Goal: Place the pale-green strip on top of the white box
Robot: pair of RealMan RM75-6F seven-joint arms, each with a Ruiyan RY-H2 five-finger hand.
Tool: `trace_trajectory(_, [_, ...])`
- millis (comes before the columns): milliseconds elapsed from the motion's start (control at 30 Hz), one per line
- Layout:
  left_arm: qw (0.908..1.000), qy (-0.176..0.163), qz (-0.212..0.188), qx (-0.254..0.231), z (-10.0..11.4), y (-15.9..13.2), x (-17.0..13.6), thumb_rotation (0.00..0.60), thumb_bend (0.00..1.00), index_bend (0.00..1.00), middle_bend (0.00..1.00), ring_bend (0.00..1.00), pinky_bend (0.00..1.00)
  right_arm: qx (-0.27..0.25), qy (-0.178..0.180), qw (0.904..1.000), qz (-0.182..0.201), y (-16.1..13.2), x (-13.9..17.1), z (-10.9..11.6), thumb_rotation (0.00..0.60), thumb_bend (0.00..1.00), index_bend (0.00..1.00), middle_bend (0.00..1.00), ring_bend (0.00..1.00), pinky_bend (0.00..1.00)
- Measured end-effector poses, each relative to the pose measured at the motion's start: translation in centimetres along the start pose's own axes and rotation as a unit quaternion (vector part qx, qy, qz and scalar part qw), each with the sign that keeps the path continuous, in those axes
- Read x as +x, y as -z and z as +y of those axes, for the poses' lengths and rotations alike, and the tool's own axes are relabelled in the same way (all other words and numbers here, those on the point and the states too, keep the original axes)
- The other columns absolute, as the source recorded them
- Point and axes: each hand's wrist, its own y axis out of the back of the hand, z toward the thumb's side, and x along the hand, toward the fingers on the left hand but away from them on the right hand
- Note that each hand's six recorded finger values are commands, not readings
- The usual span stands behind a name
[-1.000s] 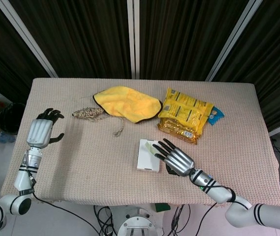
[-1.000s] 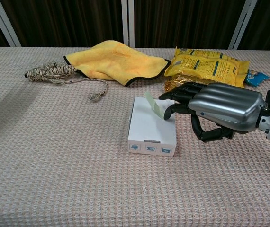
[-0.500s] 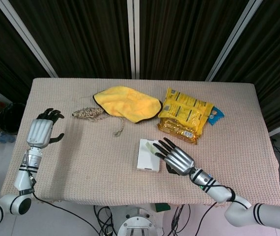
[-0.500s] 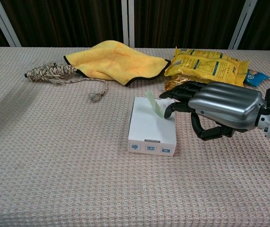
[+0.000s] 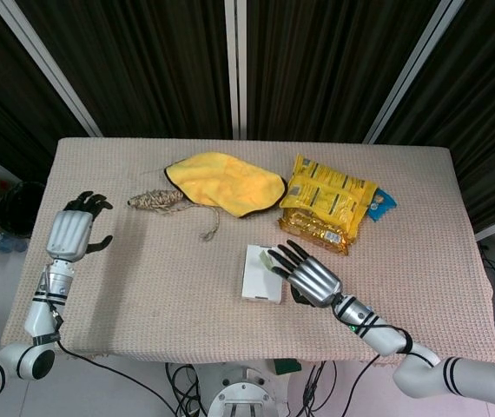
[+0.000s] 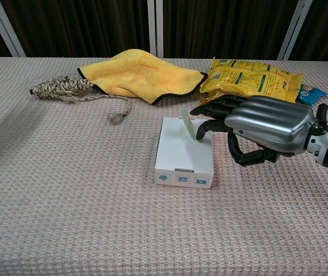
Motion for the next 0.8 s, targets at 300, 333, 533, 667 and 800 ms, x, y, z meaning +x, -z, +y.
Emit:
trace_trajectory(300, [1.0000, 0.001, 0.003, 0.001, 0.05, 0.26, -0.03, 0.600, 0.16, 0.34, 0.23, 0.15, 0.30, 0.000, -0.007, 1.0000, 0.001, -0.20, -1.03, -0.59, 0.324, 0.97, 0.24, 0.00, 0.00, 0.00])
trace_trajectory(333, [1.0000, 0.001, 0.003, 0.001, 0.06, 0.30, -0.03, 0.600, 0.16, 0.34, 0.23, 0.15, 0.30, 0.000, -0.008, 1.0000, 0.000, -0.18, -1.08, -0.65, 0.323, 0.97, 0.24, 0.00, 0.00, 0.00])
trace_trajectory(533, [1.0000, 0.001, 0.004, 0.000, 0.11, 0.45, -0.02, 0.600, 0.16, 0.34, 0.23, 0.15, 0.30, -0.002, -0.010, 0.9999, 0.001, -0.23, -1.09, -0.82, 0.328, 0.97, 0.25, 0.00, 0.00, 0.00])
trace_trajectory(667, [1.0000, 0.002, 0.004, 0.000, 0.10, 0.48, -0.05, 0.600, 0.16, 0.34, 0.23, 0.15, 0.30, -0.004, -0.005, 1.0000, 0.003, -0.34, -1.02, -0.61, 0.326, 0.97, 0.26, 0.00, 0.00, 0.00])
trace_trajectory(800, [1.0000, 0.002, 0.003, 0.000, 0.09, 0.46, -0.07, 0.600, 0.16, 0.34, 0.23, 0.15, 0.30, -0.007, 0.005, 0.9999, 0.006, -0.48, -0.89, -0.19, 0.325, 0.97, 0.26, 0.00, 0.00, 0.00])
